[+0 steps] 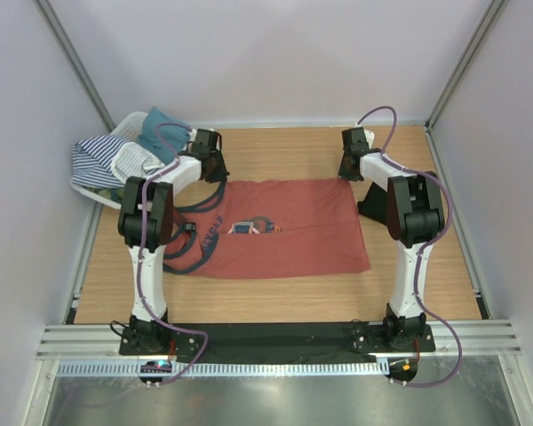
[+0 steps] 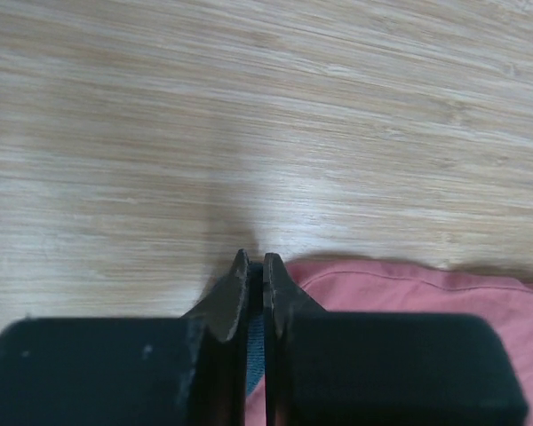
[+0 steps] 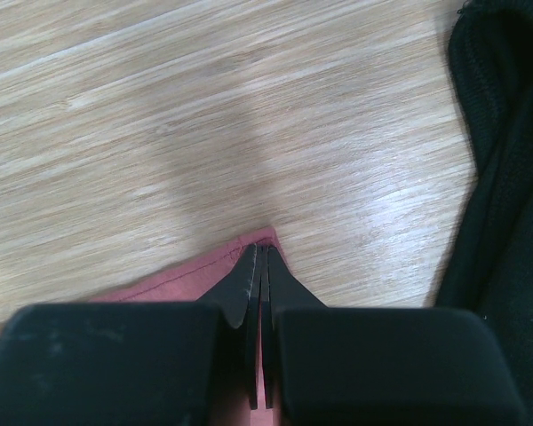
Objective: Fold and stack the tank tops
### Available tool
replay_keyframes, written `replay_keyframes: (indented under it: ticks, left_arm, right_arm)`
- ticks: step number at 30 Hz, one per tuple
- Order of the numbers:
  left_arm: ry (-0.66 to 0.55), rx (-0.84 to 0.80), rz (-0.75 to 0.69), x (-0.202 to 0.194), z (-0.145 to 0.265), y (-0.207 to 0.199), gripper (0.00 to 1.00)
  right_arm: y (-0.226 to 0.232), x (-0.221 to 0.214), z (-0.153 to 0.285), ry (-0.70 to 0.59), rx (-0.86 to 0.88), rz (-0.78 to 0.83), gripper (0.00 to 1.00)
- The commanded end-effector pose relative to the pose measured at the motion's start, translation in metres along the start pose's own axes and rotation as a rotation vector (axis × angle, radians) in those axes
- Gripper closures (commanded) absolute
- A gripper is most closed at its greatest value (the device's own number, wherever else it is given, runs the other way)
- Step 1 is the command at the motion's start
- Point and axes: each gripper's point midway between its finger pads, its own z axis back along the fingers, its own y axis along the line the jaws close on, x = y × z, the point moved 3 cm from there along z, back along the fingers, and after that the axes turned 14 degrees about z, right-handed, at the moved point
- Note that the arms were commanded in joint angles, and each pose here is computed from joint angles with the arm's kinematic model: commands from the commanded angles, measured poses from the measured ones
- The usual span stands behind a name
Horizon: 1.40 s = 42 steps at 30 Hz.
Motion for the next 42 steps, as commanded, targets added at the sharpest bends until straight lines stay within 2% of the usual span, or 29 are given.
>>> replay_keyframes:
  ticks: [1, 13, 22, 34, 37, 42]
  left_arm:
    - [-0.028, -0.014, -0.022, 0.009, 0.014, -0.008, 1.00]
    - [-0.115, 0.024, 0.029, 0.033, 0.027, -0.008, 1.00]
    - [-0.119, -0.053, 0.049, 0.036, 0.044, -0.027, 1.00]
    - [-0.144, -0.078, 0.044, 0.028, 0.074, -0.023, 1.00]
    - [-0.130, -0.074, 0.049, 0.016, 0.081, -0.015, 1.00]
    - [-0.135, -0.059, 0.064, -0.007, 0.095, -0.009, 1.00]
  right_arm:
    - [-0.004, 0.016, 0.003, -0.058, -0.017, -0.019, 0.99]
    - [-0.033, 0.030, 0.019, -0.109, -0.086, -0.104, 0.99]
    - [-0.026, 0.034, 0.033, -0.129, -0.016, -0.119, 0.99]
    - [-0.033, 0.028, 0.086, -0.186, 0.017, -0.187, 0.99]
    - [-0.037, 0.023, 0.101, -0.192, 0.026, -0.197, 0.99]
    - [-0.039, -0.008, 0.117, -0.171, 0.049, -0.234, 0.99]
